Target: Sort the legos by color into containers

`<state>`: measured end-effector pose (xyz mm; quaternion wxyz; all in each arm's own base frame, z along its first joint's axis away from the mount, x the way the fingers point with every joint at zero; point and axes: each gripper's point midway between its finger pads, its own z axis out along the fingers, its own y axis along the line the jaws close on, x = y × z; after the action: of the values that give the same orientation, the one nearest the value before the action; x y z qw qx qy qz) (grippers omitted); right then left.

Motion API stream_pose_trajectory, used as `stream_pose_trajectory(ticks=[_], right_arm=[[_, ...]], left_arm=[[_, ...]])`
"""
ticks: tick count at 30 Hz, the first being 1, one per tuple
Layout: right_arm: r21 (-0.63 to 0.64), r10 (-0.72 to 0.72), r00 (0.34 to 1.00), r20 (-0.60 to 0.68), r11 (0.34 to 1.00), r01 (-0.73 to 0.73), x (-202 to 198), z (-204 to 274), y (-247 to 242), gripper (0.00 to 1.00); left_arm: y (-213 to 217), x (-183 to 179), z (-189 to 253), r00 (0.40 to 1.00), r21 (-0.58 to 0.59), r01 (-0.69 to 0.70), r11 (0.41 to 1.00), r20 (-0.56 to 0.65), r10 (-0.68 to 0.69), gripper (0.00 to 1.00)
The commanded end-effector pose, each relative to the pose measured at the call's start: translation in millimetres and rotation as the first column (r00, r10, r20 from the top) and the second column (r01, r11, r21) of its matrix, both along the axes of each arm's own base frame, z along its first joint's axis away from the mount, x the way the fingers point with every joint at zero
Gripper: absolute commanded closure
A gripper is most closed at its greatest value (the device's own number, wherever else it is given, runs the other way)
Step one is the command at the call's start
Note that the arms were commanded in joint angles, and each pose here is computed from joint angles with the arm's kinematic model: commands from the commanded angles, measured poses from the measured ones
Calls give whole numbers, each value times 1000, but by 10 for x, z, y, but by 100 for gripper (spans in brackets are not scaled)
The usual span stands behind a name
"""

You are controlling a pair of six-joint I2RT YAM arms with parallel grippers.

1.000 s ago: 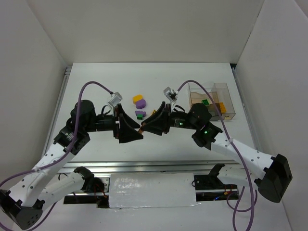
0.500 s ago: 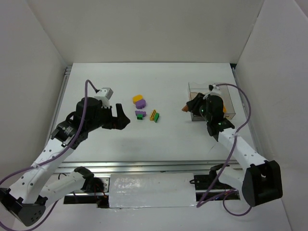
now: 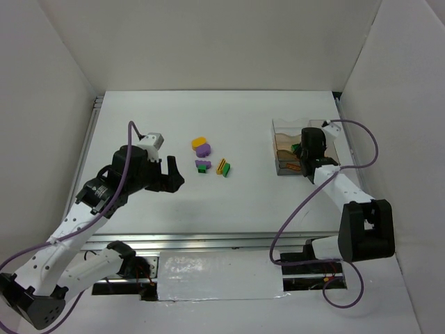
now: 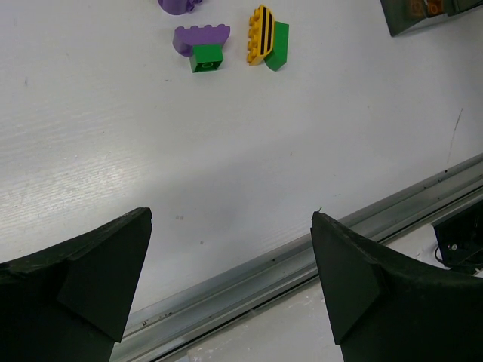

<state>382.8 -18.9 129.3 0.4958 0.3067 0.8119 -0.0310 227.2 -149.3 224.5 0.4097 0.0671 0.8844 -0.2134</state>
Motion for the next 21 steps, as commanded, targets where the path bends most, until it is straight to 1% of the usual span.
stream_pose_trajectory(ticks=[1,2,3,5,7,8,9,10,12,15,19,20,21], right_arm=[[-7,-51,998,35,999,51,136,137,-84,100],[-3,-57,998,32,998,57,136,113,-94,100],[0,-53,998,31,999,53,138,92,-80,98],[5,-49,999,22,999,49,142,62,-69,90],[7,-41,999,26,999,41,146,82,-60,80],[13,-37,999,28,999,37,151,94,-49,68],[16,-35,999,29,999,35,153,107,-43,44],[23,-26,999,31,999,25,162,124,-18,41],[32,-19,999,29,999,18,154,142,-2,35],[41,-17,999,41,999,15,138,192,9,32],[50,-15,998,60,999,12,90,303,20,31],[61,0,998,66,998,-4,82,331,48,31],[72,9,996,91,997,-16,52,422,70,31]], left_arm=[[5,50,63,999,5,10,1000,45,-10,1],[9,50,60,999,6,8,1000,44,-9,1],[11,50,60,999,5,6,1000,45,-7,0],[21,51,61,999,5,1,1000,46,-2,0],[18,49,51,999,4,2,1000,44,-2,0],[13,52,50,999,3,2,1000,42,-2,0],[5,51,43,999,3,5,1000,39,-5,0],[2,56,31,999,5,4,1000,33,-4,0],[2,59,27,1000,5,1,1000,29,-1,0],[5,76,21,1000,5,-9,1000,25,9,0],[-3,109,-7,1000,1,-28,1000,1,28,0],[-19,121,-2,999,-14,-41,999,-10,41,0],[21,158,-27,997,-4,-80,997,-21,80,0]])
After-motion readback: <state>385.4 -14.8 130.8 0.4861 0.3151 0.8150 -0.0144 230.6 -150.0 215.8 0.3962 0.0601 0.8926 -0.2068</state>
